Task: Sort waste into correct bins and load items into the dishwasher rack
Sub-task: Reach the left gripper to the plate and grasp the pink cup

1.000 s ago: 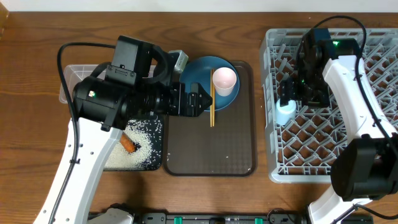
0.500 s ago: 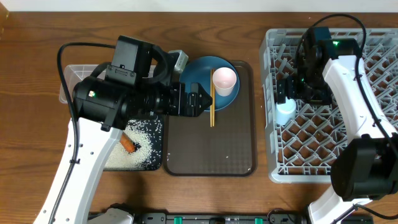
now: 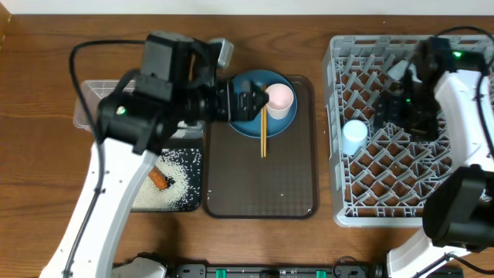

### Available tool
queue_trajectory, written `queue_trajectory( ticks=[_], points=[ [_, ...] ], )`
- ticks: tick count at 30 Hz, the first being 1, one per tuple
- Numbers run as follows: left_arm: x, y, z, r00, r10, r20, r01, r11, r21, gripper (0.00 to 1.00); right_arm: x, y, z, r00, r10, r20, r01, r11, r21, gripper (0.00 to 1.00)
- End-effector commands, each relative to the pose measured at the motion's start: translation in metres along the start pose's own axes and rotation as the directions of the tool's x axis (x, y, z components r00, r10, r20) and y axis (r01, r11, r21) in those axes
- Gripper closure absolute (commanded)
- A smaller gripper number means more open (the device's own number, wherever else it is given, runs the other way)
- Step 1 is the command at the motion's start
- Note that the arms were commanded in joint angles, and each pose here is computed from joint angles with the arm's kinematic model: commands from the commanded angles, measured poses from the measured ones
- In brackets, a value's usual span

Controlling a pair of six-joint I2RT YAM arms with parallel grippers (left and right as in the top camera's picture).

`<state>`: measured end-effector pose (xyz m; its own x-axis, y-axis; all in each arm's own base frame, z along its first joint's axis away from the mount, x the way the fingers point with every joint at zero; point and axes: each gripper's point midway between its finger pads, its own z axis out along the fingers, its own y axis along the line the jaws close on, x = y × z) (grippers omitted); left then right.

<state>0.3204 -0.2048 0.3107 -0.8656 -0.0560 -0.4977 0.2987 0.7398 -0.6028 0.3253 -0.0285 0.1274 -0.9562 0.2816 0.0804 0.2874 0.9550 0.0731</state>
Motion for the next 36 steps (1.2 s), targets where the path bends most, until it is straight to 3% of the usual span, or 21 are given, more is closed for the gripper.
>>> queue_trajectory(
  ticks=[1, 5, 12, 18, 25, 36],
  points=[
    [-0.009, 0.02, 0.039, 0.997, -0.081, -0.007, 0.08, 0.994, -0.07, 0.02, 0.003, 0.0, -0.001, 0.999, 0.044, -0.02, -0.045, 0.998, -0.053, 0.07],
    [-0.018, 0.04, 0.084, 0.994, -0.109, -0.008, 0.108, 0.987, -0.116, 0.05, 0.007, -0.001, -0.001, 0.999, 0.039, -0.033, -0.04, 0.998, -0.05, 0.07],
    [-0.019, 0.09, 0.163, 0.972, -0.232, -0.021, 0.224, 0.957, -0.187, 0.56, 0.008, 0.0, -0.001, 0.999, 0.038, -0.039, -0.04, 0.998, -0.049, 0.13],
    [0.005, 0.126, 0.206, 0.951, -0.297, -0.089, 0.268, 0.931, -0.248, 0.57, 0.008, 0.0, -0.001, 0.999, 0.035, -0.04, -0.037, 0.998, -0.05, 0.14],
    [0.023, 0.145, 0.223, 0.934, -0.331, -0.134, 0.282, 0.915, -0.289, 0.57, 0.009, 0.0, -0.001, 0.999, 0.036, -0.04, -0.038, 0.998, -0.049, 0.14],
    [0.024, 0.155, 0.222, 0.936, -0.332, -0.118, 0.277, 0.9, -0.338, 0.8, 0.009, 0.0, -0.001, 0.998, 0.036, -0.043, -0.038, 0.998, -0.049, 0.13]
  ],
)
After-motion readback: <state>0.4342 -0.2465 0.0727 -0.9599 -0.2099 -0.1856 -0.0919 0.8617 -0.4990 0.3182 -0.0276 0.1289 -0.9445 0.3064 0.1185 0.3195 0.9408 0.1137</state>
